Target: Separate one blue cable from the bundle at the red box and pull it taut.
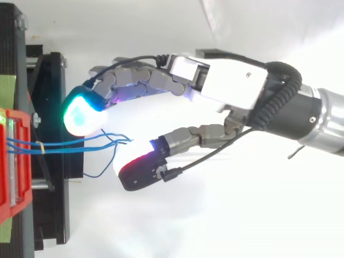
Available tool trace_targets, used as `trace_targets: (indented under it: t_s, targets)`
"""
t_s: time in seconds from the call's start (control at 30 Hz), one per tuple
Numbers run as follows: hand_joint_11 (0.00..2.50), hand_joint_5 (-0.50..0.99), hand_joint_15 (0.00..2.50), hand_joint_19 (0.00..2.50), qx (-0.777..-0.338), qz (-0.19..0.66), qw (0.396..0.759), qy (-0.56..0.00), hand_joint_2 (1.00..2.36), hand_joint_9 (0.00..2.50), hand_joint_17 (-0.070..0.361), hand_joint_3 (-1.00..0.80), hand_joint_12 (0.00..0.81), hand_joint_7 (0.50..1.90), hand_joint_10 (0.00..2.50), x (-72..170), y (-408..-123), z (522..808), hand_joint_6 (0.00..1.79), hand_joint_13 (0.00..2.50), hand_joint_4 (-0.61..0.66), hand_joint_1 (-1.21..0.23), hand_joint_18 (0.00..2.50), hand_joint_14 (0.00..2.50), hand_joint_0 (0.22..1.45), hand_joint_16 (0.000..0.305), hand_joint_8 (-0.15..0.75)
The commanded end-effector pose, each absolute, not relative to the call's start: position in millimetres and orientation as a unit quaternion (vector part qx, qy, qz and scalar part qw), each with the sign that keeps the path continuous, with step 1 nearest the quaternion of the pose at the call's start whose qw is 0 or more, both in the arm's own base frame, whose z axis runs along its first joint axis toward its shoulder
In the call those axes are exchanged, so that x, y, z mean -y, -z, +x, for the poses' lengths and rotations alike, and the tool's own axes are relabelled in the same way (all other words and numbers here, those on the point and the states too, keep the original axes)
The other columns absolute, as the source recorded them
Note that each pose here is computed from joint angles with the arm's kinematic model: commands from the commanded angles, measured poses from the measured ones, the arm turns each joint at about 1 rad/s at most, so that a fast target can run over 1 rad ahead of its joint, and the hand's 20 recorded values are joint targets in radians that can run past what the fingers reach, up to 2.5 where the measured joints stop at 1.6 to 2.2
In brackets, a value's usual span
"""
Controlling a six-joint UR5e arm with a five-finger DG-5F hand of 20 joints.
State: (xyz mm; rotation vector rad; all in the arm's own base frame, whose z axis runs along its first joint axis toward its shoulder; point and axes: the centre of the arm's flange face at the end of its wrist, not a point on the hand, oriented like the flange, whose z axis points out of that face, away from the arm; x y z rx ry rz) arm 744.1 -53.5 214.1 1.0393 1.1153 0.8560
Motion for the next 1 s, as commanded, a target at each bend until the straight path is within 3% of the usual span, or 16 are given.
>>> trace_targets:
  t_s: [0.0, 0.3, 0.47, 0.73, 0.97]
  targets:
    - [0.38, -0.21, 0.02, 0.06, -0.475, 0.455, 0.636, -0.404, 1.0, 0.56, 0.067, -0.45, 0.276, 0.83, 0.01, 54.4, -206.1, 749.5, 0.5, 0.29, 0.24, -0.63, 0.08, 0.0, 0.48, 0.03, 0.347]
    - [0.43, -0.21, 0.06, 0.08, -0.47, 0.463, 0.628, -0.413, 1.0, 0.6, 0.069, -0.45, 0.291, 0.84, 0.01, 65.3, -203.5, 748.6, 0.5, 0.33, 0.25, -0.63, 0.12, 0.0, 0.48, 0.031, 0.352]
    - [0.45, -0.2, 0.08, 0.11, -0.471, 0.466, 0.609, -0.435, 1.0, 0.61, 0.071, -0.45, 0.3, 0.84, 0.01, 68.3, -173.1, 760.6, 0.5, 0.35, 0.25, -0.62, 0.14, 0.0, 0.49, 0.032, 0.355]
    - [0.49, -0.2, 0.13, 0.14, -0.454, 0.465, 0.605, -0.461, 1.0, 0.66, 0.071, -0.46, 0.309, 0.84, 0.01, 67.0, -180.5, 767.2, 0.5, 0.42, 0.16, -0.65, 0.2, 0.0, 0.51, 0.031, 0.334]
    - [0.5, -0.19, 0.14, 0.15, -0.437, 0.465, 0.6, -0.482, 1.0, 0.66, 0.071, -0.45, 0.311, 0.87, 0.01, 70.1, -184.3, 769.6, 0.5, 0.44, 0.15, -0.67, 0.23, 0.0, 0.52, 0.031, 0.332]
